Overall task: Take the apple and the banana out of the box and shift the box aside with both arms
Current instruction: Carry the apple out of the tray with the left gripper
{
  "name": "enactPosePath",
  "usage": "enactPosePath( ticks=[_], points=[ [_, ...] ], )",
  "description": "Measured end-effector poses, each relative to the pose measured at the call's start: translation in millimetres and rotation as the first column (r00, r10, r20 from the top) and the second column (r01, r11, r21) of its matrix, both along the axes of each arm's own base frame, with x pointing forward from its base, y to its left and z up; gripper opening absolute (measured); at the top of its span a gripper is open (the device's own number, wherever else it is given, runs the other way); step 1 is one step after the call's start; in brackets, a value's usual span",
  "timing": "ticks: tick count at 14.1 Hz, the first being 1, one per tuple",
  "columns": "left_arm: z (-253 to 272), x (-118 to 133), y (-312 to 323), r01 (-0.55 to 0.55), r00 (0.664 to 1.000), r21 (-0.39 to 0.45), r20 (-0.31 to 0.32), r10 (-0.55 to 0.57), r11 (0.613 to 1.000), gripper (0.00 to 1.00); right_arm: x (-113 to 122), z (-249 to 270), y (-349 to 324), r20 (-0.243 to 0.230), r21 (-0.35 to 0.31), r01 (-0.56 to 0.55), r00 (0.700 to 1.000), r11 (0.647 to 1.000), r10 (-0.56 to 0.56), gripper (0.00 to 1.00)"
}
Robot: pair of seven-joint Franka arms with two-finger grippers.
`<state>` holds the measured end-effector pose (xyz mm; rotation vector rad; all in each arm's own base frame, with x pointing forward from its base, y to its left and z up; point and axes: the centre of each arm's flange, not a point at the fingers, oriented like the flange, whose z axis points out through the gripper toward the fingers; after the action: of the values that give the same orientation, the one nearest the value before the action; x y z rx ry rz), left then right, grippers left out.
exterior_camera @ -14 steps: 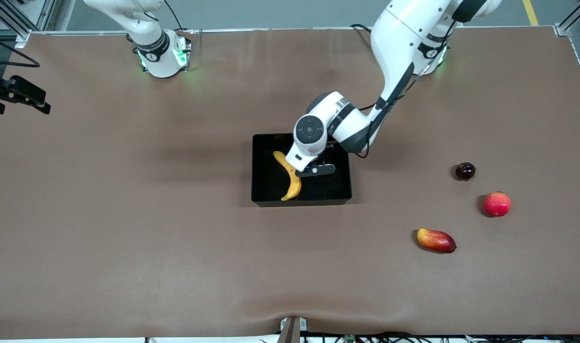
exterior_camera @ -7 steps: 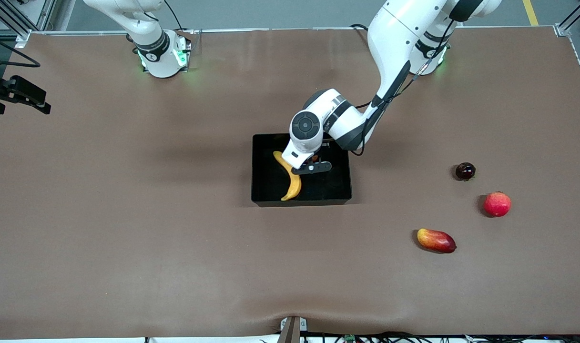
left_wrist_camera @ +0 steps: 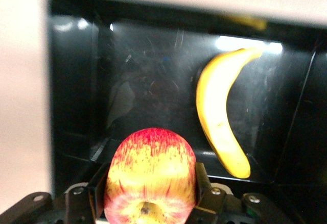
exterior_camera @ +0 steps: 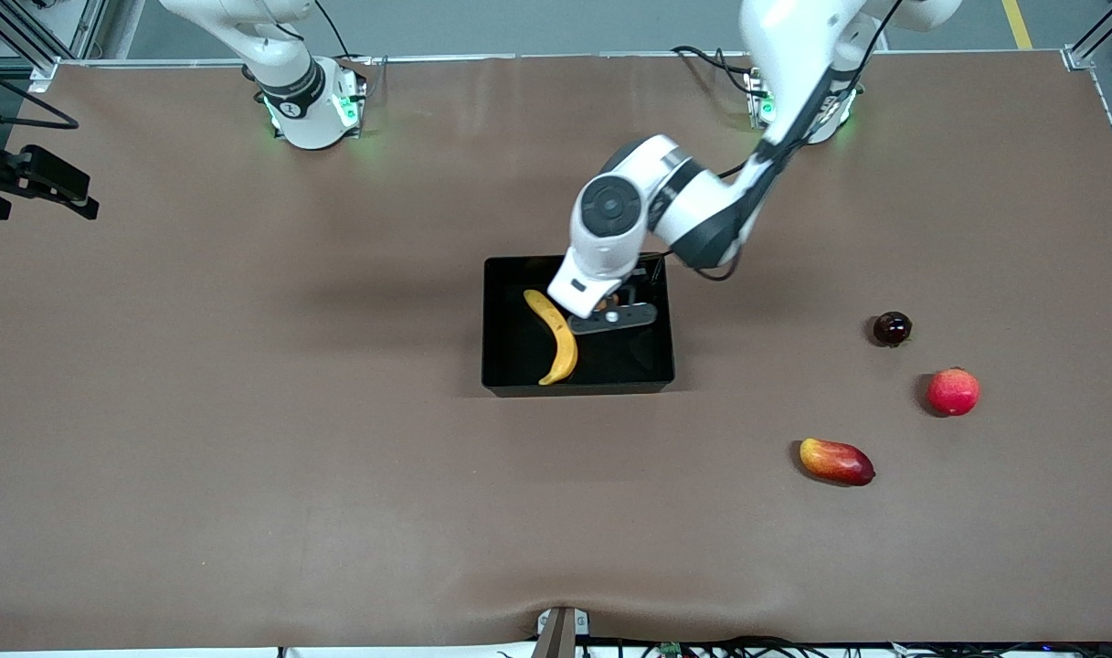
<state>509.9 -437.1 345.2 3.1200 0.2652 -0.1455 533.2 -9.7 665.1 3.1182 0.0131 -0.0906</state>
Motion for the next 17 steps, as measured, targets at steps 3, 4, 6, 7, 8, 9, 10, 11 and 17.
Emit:
enactPosePath(
  ticks=[3, 4, 6, 7, 8, 9, 10, 11, 17],
  points=[
    [50, 47, 77, -0.076, 0.996, -0.009, 0.035, 0.077, 0.997, 0.67, 1, -2, 1, -0.001, 0.0, -0.003, 1.0, 1.0, 0.003, 1.0],
    [55, 62, 106, -0.091, 0.995, -0.007, 0.034, 0.092, 0.996, 0.67, 3, -3, 4, -0.003, 0.001, -0.012, 1.0, 1.0, 0.012, 1.0],
    [45, 85, 166, -0.116, 0.993, 0.025, -0.019, 0.117, 0.993, 0.67, 7, -12, 25, -0.019, 0.003, -0.055, 0.998, 0.998, 0.055, 1.0],
    [34, 94, 197, -0.123, 0.991, 0.034, -0.045, 0.125, 0.992, 0.67, 11, -19, 39, -0.034, 0.004, -0.081, 0.996, 0.997, 0.081, 1.0],
    [21, 101, 228, -0.13, 0.989, 0.044, -0.068, 0.133, 0.99, 0.67, 16, -31, 53, -0.054, 0.006, -0.106, 0.993, 0.994, 0.106, 1.0],
    [5, 107, 256, -0.14, 0.985, 0.064, -0.088, 0.146, 0.988, 0.67, 22, -42, 66, -0.072, 0.008, -0.129, 0.989, 0.992, 0.13, 1.0],
    [-12, 111, 279, -0.148, 0.982, 0.09, -0.102, 0.157, 0.985, 0.67, 27, -54, 79, -0.087, 0.009, -0.152, 0.984, 0.988, 0.152, 1.0],
    [-31, 115, 297, -0.157, 0.98, 0.109, -0.105, 0.168, 0.982, 0.67, 32, -65, 92, -0.099, 0.011, -0.172, 0.98, 0.985, 0.172, 1.0],
    [-124, 130, 371, -0.161, 0.981, 0.188, -0.081, 0.179, 0.969, 0.67, 72, -133, 99, -0.13, 0.018, -0.176, 0.976, 0.984, 0.177, 1.0]
  ],
)
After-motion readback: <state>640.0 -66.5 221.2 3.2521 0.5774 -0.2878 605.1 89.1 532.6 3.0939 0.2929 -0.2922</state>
